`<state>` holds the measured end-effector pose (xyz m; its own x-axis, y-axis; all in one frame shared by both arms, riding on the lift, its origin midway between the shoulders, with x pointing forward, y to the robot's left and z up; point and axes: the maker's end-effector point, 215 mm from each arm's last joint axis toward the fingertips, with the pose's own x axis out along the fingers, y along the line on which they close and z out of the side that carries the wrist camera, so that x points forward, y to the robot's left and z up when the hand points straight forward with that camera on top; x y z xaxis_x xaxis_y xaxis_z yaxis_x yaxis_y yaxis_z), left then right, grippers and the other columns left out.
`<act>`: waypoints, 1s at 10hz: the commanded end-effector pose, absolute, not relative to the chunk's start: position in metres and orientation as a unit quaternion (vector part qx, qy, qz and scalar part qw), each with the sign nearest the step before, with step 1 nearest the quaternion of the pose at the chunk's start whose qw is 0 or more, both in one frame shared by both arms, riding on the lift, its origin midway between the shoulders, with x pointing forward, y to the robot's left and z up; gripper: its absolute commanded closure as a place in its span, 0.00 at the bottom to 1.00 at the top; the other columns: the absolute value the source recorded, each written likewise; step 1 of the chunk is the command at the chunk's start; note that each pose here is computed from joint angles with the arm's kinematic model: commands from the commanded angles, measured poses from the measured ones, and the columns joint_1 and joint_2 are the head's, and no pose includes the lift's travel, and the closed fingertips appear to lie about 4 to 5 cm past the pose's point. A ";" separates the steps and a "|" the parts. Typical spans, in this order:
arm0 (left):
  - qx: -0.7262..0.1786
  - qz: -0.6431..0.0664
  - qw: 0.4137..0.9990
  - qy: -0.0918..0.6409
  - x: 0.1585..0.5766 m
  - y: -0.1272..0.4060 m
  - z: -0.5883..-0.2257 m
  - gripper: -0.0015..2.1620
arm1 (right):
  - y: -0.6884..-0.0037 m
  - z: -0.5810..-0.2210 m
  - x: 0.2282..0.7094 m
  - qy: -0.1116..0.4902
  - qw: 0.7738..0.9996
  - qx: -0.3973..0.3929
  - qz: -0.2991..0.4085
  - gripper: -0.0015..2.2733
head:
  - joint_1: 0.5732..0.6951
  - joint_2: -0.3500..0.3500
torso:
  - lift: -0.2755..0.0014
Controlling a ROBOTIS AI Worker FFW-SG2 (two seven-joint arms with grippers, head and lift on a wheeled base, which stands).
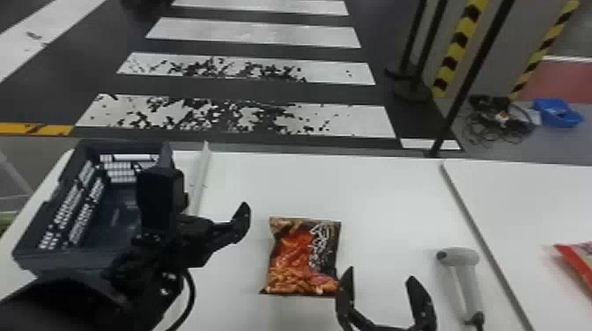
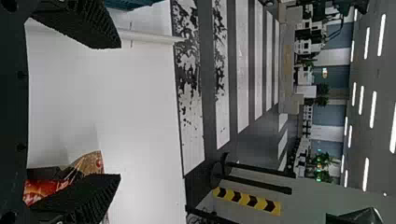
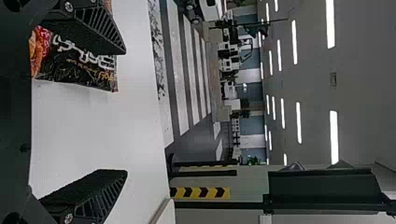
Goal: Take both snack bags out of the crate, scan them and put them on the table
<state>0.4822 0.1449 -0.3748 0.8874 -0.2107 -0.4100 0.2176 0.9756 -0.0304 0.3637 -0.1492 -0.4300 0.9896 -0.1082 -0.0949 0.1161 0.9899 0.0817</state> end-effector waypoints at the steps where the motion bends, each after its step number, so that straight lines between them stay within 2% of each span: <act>1: 0.004 -0.105 0.979 0.172 0.486 0.178 -0.352 0.00 | -0.143 -0.425 0.371 0.051 0.996 0.049 -0.048 0.04 | 1.00 0.47 | 0.66; 2: 0.002 -0.116 0.983 0.145 0.485 0.192 -0.339 0.00 | -0.140 -0.422 0.377 0.057 0.996 0.056 -0.042 0.04 | 1.00 0.50 | 0.66; 3: 0.000 -0.124 0.985 0.117 0.482 0.207 -0.326 0.00 | -0.138 -0.417 0.383 0.061 0.995 0.063 -0.037 0.04 | 1.00 0.57 | 0.66; 5: 0.004 -0.138 0.987 0.077 0.469 0.227 -0.309 0.00 | -0.134 -0.422 0.395 0.095 0.993 0.072 -0.026 0.04 | 1.00 0.62 | 0.66; 8: 0.000 -0.136 0.990 0.032 0.446 0.244 -0.299 0.00 | -0.125 -0.448 0.401 0.176 0.978 0.109 -0.002 0.04 | 1.00 0.70 | 0.66; 10: 0.013 -0.131 0.991 -0.012 0.432 0.252 -0.285 0.00 | -0.130 -0.471 0.403 0.243 0.960 0.137 0.013 0.05 | 1.00 0.73 | 0.66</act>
<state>0.4363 0.2496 -0.2899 0.9645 -0.2639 -0.0107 0.2641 0.9644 0.0155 0.4037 -0.1257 -0.4628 0.9024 0.0834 -0.4228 0.0310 0.9660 0.2566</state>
